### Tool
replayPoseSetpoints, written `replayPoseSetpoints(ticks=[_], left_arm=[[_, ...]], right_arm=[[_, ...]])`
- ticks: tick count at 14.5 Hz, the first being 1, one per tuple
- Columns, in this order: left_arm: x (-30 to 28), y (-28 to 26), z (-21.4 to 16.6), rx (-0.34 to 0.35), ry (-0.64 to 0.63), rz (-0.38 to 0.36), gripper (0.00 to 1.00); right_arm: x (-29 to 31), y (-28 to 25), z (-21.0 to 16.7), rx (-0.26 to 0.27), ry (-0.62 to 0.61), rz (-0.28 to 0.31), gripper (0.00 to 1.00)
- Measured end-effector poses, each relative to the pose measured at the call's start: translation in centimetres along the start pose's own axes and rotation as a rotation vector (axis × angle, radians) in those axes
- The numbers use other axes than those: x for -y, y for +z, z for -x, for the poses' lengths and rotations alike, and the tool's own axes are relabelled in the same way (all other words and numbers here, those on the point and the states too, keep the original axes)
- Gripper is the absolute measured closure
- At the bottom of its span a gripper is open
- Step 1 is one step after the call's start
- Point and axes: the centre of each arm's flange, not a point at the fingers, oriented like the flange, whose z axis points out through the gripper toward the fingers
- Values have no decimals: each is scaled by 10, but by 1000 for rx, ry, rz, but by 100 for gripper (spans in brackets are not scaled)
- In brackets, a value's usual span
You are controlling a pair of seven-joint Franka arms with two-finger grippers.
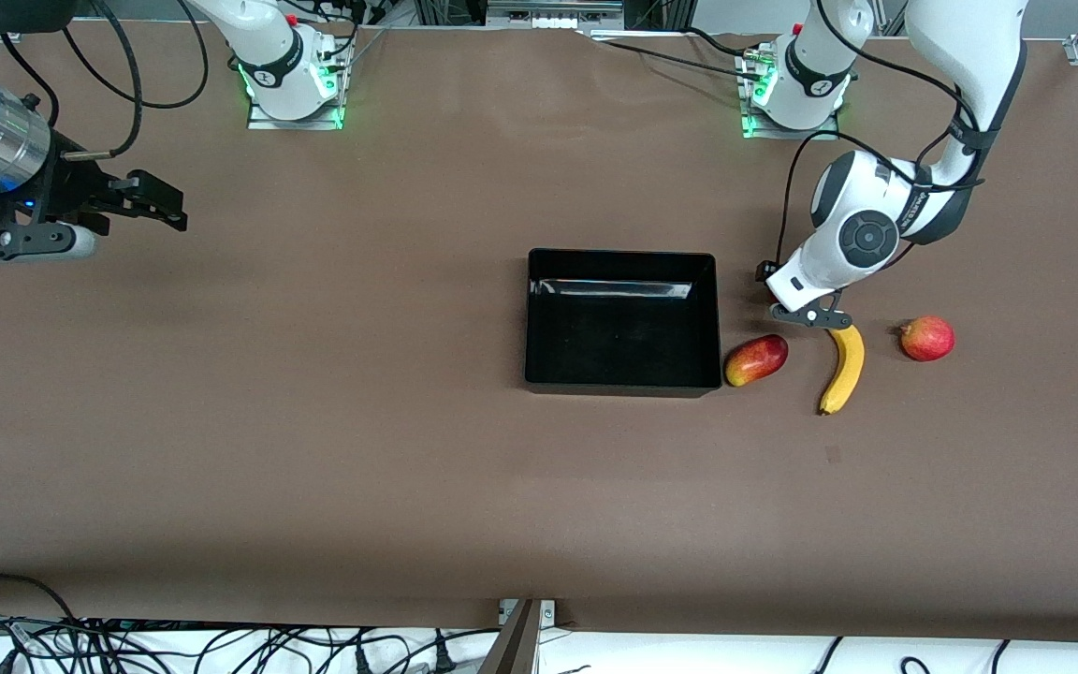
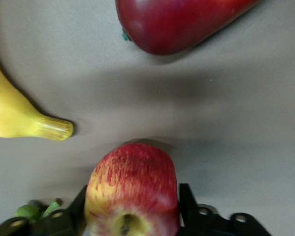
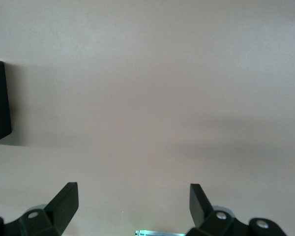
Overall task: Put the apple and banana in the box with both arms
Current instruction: 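Lower the left gripper and grasp the red apple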
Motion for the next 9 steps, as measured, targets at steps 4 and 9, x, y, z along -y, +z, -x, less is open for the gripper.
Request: replayPoseSetpoints(ticks=[4,9], left_arm=[[1,-23,-10,22,4,-16,33],[-50,-164,-43,49,-31,43,33]], right_arm=[[0,0,-1,-8,-2,0,0],[-1,-1,-5,-35,-1,3,0]])
